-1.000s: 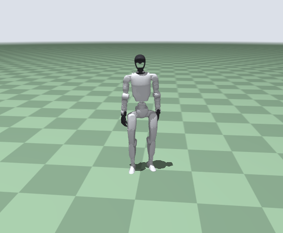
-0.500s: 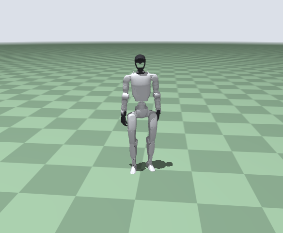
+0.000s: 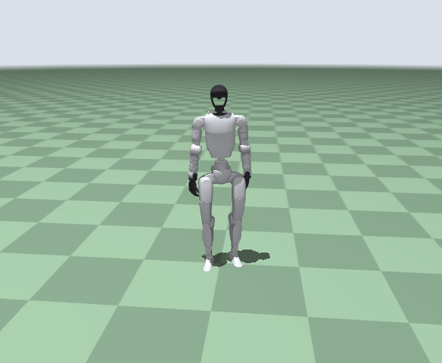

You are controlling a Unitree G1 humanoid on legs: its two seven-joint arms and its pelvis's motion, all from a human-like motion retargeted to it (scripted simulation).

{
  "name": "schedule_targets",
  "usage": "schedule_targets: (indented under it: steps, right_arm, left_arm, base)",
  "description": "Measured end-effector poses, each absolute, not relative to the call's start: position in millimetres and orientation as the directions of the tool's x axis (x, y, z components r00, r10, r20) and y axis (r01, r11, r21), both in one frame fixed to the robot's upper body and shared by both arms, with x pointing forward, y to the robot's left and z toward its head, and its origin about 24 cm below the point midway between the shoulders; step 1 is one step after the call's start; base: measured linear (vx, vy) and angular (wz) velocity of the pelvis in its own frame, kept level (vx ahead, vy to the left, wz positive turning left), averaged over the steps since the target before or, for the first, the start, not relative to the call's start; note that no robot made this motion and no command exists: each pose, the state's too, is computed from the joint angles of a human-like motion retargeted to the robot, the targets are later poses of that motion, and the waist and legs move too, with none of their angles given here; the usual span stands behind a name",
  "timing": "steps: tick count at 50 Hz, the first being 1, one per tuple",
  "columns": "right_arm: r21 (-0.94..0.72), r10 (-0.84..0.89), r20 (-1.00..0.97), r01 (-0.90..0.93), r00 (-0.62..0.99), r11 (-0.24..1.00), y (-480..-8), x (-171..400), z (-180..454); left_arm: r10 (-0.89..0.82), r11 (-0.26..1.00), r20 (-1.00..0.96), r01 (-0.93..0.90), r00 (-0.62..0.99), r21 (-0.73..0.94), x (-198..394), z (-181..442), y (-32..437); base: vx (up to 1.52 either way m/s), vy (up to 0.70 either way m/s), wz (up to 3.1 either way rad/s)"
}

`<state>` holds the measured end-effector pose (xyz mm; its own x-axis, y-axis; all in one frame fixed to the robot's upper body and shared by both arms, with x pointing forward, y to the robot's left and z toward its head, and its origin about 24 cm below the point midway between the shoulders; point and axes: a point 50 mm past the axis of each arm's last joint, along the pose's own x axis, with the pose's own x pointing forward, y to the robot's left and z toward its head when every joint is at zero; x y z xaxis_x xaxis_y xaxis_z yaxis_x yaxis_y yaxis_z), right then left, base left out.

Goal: Upper body actions

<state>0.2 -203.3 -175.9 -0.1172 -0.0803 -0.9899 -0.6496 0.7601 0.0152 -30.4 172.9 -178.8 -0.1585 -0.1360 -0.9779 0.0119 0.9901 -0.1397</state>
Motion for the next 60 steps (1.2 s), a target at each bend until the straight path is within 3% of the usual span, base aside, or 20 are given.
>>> schedule_targets:
  steps: [60]
  right_arm:
    - [0.018, -0.08, -0.99, -0.676, -0.113, 0.736, -203.4, 2.8, -176.1]
  left_arm:
    - [-0.114, 0.991, -0.981, 0.045, -0.158, -0.123, -26.3, -179.1, 173.0]
  base:
    - [0.0, 0.0, 0.0]
